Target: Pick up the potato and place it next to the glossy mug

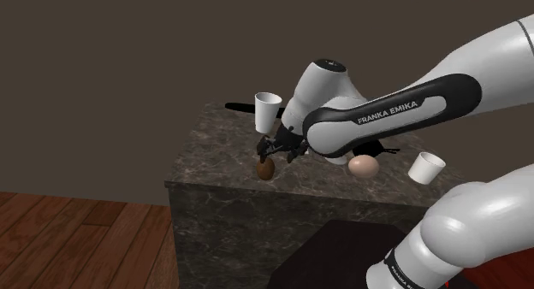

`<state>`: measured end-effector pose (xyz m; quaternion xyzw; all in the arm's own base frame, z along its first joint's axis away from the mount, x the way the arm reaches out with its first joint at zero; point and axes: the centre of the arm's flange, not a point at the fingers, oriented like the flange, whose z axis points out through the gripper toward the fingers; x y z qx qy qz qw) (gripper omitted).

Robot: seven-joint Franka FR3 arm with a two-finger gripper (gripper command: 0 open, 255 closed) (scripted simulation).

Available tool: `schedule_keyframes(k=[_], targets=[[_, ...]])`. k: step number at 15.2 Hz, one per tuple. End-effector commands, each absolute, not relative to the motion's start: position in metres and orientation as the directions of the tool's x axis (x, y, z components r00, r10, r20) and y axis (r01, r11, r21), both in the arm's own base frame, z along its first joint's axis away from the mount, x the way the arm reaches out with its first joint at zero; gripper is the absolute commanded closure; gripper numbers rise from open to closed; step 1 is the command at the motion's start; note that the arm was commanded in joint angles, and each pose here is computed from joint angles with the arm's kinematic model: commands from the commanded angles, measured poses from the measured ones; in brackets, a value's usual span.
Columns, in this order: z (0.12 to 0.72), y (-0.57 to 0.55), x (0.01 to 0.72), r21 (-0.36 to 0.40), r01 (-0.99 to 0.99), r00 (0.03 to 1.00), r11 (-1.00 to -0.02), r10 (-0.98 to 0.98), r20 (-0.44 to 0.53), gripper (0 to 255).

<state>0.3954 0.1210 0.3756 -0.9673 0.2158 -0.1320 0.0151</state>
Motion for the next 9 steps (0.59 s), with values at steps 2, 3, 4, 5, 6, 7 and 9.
schedule_keyframes(k=[2, 3, 4, 5, 6, 7, 9], targets=[[0.349, 0.129, 0.406, -0.093, -0.448, 0.851, -0.889, -0.456, 0.262, 0], [0.344, 0.129, 0.408, -0.093, -0.448, 0.851, -0.889, -0.456, 0.262, 0], [0.339, 0.129, 0.409, -0.093, -0.448, 0.851, -0.889, -0.456, 0.262, 0], [0.334, 0.129, 0.411, -0.093, -0.448, 0.851, -0.889, -0.456, 0.262, 0], [0.329, 0.128, 0.412, -0.093, -0.448, 0.851, -0.889, -0.456, 0.262, 0], [0.324, 0.128, 0.413, -0.093, -0.448, 0.851, -0.889, -0.456, 0.262, 0], [0.316, 0.128, 0.416, -0.093, -0.448, 0.851, -0.889, -0.456, 0.262, 0]])
